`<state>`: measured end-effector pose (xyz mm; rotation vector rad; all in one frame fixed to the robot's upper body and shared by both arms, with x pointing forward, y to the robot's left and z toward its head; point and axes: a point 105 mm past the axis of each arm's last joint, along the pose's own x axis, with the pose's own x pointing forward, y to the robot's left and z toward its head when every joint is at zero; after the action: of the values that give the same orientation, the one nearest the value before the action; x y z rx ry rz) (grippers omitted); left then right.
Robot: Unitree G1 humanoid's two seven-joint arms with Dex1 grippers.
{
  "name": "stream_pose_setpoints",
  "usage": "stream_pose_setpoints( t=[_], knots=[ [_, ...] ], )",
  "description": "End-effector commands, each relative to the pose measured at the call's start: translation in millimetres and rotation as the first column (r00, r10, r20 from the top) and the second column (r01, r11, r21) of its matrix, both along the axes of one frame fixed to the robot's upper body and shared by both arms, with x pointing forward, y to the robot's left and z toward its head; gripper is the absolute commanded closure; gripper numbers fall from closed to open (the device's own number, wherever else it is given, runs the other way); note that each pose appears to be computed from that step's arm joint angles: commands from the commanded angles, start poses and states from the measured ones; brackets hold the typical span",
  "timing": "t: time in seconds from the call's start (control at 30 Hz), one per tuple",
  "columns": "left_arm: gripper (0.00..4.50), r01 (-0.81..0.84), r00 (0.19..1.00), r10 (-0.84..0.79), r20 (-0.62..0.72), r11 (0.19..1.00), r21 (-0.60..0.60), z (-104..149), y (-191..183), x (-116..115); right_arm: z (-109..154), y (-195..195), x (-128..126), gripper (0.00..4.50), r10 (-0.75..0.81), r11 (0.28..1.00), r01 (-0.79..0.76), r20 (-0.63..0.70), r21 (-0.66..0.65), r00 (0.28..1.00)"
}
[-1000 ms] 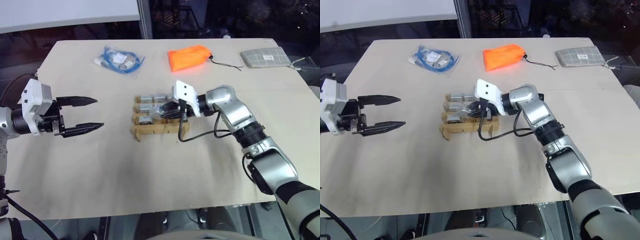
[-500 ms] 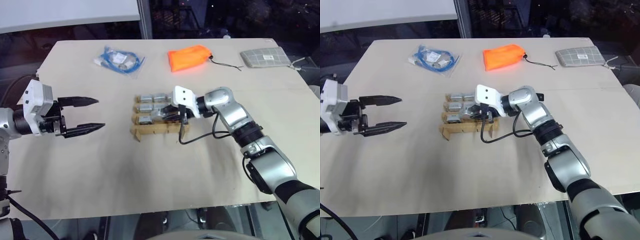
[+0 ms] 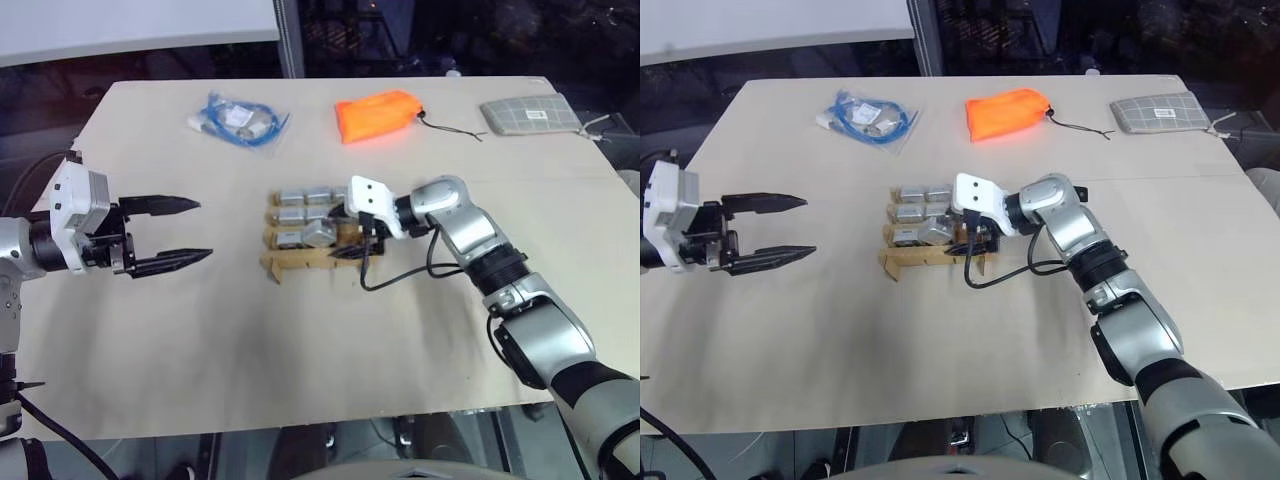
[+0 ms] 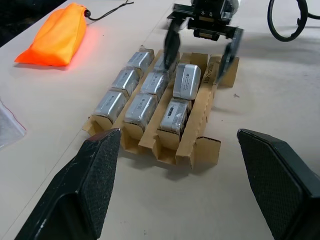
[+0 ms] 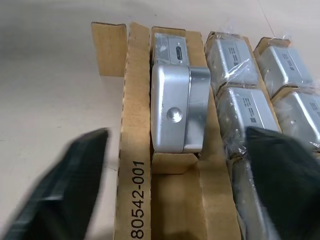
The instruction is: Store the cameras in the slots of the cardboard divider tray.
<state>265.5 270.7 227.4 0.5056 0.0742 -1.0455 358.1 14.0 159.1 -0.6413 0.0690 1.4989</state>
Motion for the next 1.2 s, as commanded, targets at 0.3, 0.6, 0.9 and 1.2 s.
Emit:
stream_pose_setpoints(
  t=[0.3, 0.6, 0.9, 1.2],
  knots=[
    [0.61, 0.024, 0.998, -0.024, 0.05, 1.0, -0.005, 12.9, -4.9, -0.4, 31.5, 12.2, -8.1, 0.05, 0.033, 0.995, -0.033, 0.006, 0.094, 0.999],
    [0.61, 0.024, 0.999, -0.024, 0.047, 1.0, -0.008, 12.3, -5.7, -1.9, 32.3, 20.0, -8.0, 0.55, 0.018, 0.998, -0.018, -0.009, 0.066, 1.0],
    [0.61, 0.021, 0.999, -0.02, 0.045, 1.0, -0.011, 11.6, -6.8, -3.9, 31.0, 18.4, -6.4, 3.9, 0.016, 0.999, -0.016, 0.003, 0.049, 1.0],
    [0.61, 0.022, 0.999, -0.022, 0.045, 1.0, -0.014, 11.6, -8.1, -3.7, 58.7, 17.4, -14.9, 3.9, 0.042, 0.957, -0.004, -0.124, 0.291, 0.991]
  ],
)
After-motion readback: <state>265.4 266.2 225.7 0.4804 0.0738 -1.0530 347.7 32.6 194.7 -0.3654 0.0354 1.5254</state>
